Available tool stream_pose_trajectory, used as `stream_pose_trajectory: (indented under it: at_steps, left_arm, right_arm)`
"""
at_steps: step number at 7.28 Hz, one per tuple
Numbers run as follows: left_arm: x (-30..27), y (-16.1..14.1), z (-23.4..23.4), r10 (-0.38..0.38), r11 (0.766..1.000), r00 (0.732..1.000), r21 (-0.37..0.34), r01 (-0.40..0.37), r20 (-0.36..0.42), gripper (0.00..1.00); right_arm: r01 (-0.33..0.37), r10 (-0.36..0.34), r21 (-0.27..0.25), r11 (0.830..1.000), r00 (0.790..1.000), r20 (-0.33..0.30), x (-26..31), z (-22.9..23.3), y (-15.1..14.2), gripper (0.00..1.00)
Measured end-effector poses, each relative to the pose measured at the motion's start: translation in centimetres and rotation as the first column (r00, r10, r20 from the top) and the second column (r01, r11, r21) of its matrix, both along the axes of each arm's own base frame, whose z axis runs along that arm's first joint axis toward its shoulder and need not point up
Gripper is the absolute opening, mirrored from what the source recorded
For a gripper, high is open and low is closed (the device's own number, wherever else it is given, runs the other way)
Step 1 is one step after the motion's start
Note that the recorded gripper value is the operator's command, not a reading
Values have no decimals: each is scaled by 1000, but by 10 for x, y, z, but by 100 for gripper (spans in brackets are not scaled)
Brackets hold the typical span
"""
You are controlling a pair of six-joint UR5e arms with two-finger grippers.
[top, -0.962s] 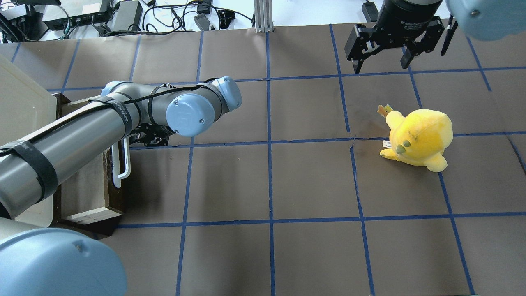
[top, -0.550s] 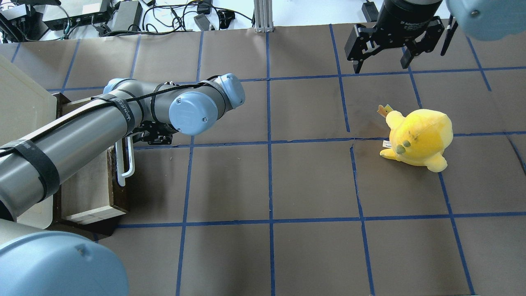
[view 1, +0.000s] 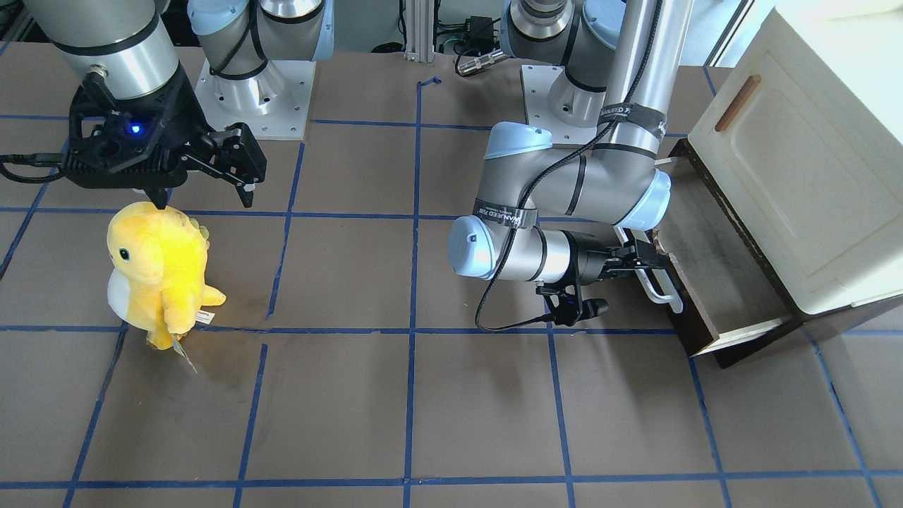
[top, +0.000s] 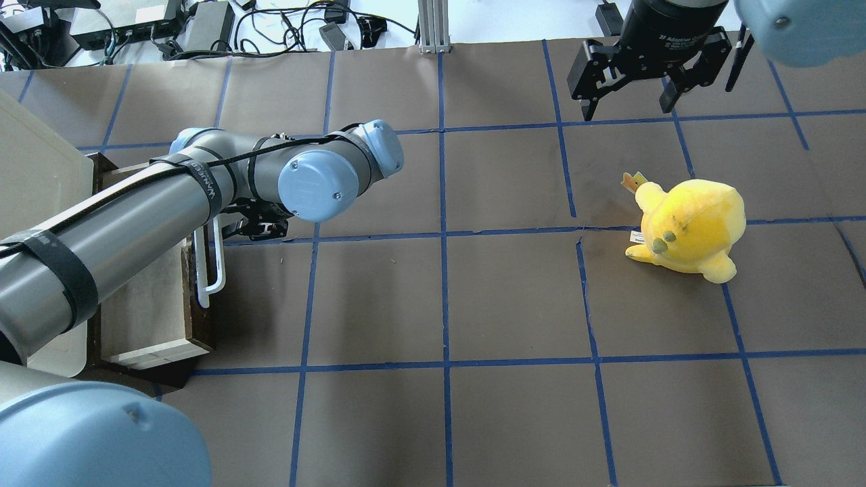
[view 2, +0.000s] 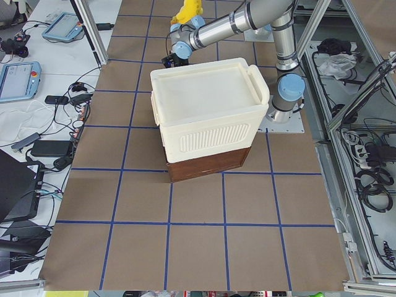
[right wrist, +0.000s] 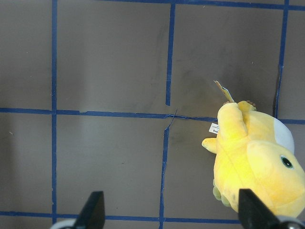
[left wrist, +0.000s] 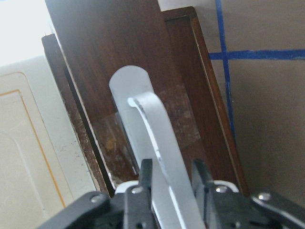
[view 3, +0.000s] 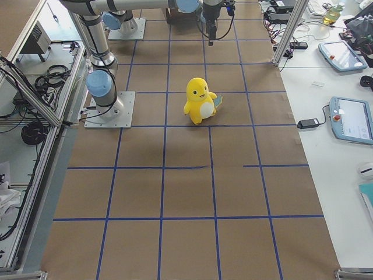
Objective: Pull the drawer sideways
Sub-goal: 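Pull the drawer outward from the cabinet with the left gripper, then open the left gripper and lift it off the handle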
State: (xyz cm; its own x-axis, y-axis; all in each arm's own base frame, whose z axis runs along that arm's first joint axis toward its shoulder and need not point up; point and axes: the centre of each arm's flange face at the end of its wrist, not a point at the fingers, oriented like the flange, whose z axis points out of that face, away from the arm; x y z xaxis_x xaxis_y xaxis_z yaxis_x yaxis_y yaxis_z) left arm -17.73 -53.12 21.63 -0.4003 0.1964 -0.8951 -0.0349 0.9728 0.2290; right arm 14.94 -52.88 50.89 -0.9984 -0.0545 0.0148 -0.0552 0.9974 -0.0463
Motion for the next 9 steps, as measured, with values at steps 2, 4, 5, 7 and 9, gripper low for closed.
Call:
stream_pose_trajectory:
  at_steps: [2,4,5,7,9]
  left_arm:
    - [0,0,0,-2,1000,1000,1,2,2,100]
    - [0,-1,3,-6,1000,1000,3,6,-1,100]
    - [-1,-4,8,-14,1000,1000,1,14,-11,100]
    - [-9,-15,42,1,999,994,-43,-6,-107,100]
    - [-26,-26,105,45,990,943,-113,-87,-330,100]
  right_arm:
    - [0,0,0,1000,1000,0,0,0,0,100]
    - [0,0,0,1000,1000,0,0,0,0,100]
    - [0,0,0,1000,1000,0,0,0,0,100]
    - [0,0,0,1000,1000,0,0,0,0,100]
    - [0,0,0,1000,1000,0,0,0,0,100]
